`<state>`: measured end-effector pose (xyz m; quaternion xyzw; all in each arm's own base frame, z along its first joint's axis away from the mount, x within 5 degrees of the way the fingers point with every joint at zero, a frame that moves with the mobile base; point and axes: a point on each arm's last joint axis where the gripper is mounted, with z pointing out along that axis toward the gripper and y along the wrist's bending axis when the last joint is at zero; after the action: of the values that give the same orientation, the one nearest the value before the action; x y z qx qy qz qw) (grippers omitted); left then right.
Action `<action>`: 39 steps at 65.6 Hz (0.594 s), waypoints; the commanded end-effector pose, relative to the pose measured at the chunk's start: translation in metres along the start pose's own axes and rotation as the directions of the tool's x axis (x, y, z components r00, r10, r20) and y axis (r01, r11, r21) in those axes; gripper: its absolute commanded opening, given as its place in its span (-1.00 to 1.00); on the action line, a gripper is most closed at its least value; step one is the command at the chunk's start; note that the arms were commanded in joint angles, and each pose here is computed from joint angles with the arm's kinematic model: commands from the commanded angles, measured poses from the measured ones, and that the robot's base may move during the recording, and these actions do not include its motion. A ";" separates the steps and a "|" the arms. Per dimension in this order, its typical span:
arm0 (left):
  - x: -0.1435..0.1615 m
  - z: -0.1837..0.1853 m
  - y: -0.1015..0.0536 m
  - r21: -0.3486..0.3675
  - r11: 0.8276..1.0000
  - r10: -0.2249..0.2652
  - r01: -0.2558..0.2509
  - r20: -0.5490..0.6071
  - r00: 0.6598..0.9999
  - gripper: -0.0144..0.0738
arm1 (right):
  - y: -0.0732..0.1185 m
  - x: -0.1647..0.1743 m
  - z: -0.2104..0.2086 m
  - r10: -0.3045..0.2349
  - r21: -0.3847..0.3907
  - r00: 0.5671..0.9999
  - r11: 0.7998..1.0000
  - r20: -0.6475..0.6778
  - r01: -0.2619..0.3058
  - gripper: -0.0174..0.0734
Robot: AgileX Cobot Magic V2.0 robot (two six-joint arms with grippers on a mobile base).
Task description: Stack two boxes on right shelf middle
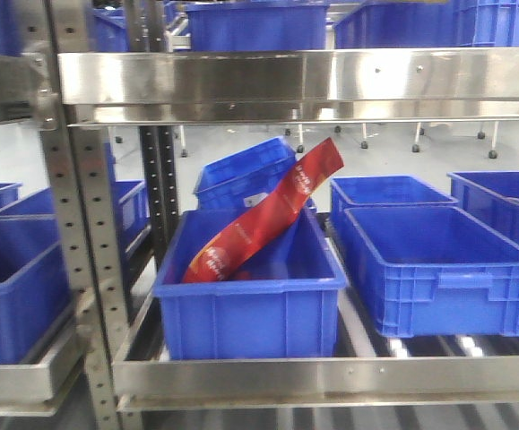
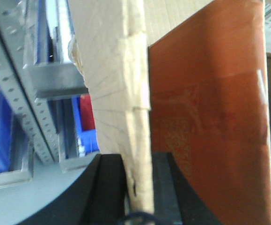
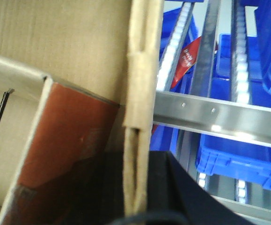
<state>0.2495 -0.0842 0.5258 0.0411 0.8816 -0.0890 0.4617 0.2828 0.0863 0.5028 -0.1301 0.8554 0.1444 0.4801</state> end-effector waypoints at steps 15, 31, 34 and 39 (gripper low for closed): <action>-0.005 -0.014 0.001 0.018 1.000 -0.007 0.006 0.067 0.998 -0.93 | -0.006 -0.008 -0.005 -0.036 0.056 0.997 0.998 0.074 0.032 -0.95; -0.005 -0.014 0.001 0.018 1.000 -0.007 0.006 0.067 0.998 -0.93 | -0.007 -0.008 -0.004 -0.036 0.056 0.997 0.998 0.072 0.032 -0.95; -0.005 -0.014 0.001 0.018 1.000 -0.007 0.006 0.067 0.998 -0.93 | -0.007 -0.008 -0.004 -0.036 0.056 0.997 0.998 0.072 0.032 -0.95; -0.005 -0.014 0.001 0.018 1.000 -0.007 0.006 0.067 0.998 -0.93 | -0.007 -0.008 -0.004 -0.036 0.056 0.997 0.998 0.072 0.032 -0.95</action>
<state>0.2495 -0.0842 0.5258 0.0411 0.8816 -0.0890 0.4617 0.2828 0.0863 0.5028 -0.1301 0.8554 0.1444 0.4801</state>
